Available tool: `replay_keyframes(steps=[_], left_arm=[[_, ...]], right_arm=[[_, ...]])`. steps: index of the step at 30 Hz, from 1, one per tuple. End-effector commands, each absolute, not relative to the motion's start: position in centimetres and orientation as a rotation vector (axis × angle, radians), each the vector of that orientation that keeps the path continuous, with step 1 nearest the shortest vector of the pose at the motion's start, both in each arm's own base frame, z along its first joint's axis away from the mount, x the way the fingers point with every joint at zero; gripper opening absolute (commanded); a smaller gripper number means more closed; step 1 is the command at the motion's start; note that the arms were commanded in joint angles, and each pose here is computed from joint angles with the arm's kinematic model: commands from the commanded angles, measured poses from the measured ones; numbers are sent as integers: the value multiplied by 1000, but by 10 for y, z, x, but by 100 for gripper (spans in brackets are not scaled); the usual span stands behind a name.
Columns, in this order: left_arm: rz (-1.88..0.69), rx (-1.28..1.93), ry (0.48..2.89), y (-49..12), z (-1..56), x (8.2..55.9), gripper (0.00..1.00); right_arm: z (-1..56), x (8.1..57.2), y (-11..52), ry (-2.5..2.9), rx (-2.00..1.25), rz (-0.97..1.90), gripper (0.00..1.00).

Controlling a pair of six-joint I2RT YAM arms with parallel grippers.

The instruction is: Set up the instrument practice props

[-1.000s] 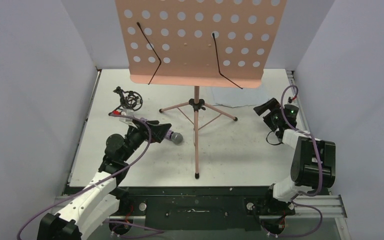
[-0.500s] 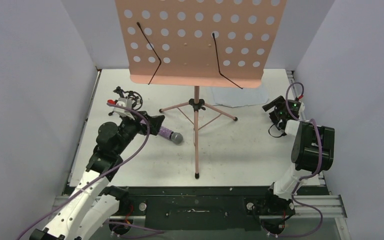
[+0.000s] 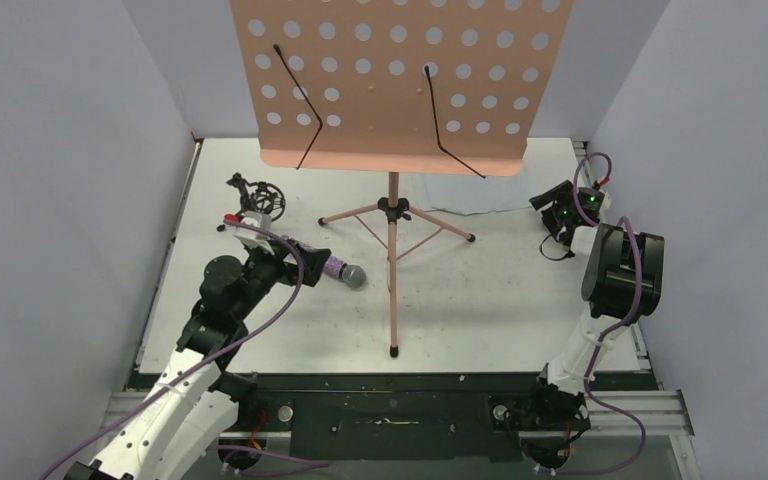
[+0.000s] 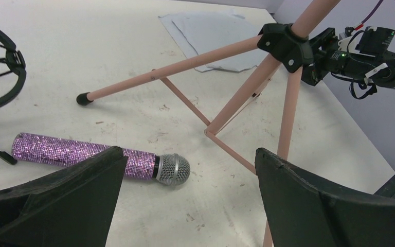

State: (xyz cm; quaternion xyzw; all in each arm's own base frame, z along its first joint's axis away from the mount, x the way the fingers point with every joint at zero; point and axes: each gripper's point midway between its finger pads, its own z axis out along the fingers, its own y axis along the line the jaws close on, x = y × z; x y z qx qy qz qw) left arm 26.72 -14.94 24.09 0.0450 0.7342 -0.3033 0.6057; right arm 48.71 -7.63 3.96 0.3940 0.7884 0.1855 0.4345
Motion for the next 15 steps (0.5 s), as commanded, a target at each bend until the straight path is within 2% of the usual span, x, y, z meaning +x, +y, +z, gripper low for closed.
replay_keyframes(steps=[1,15], left_arm=[[-742,84,1617,-151,255,269,96],[-792,124,1615,-162,253,270,96]], right_arm=[[24,497,-80,1971,1009,521,66],[-7,516,-68,2038,1054,538,42]])
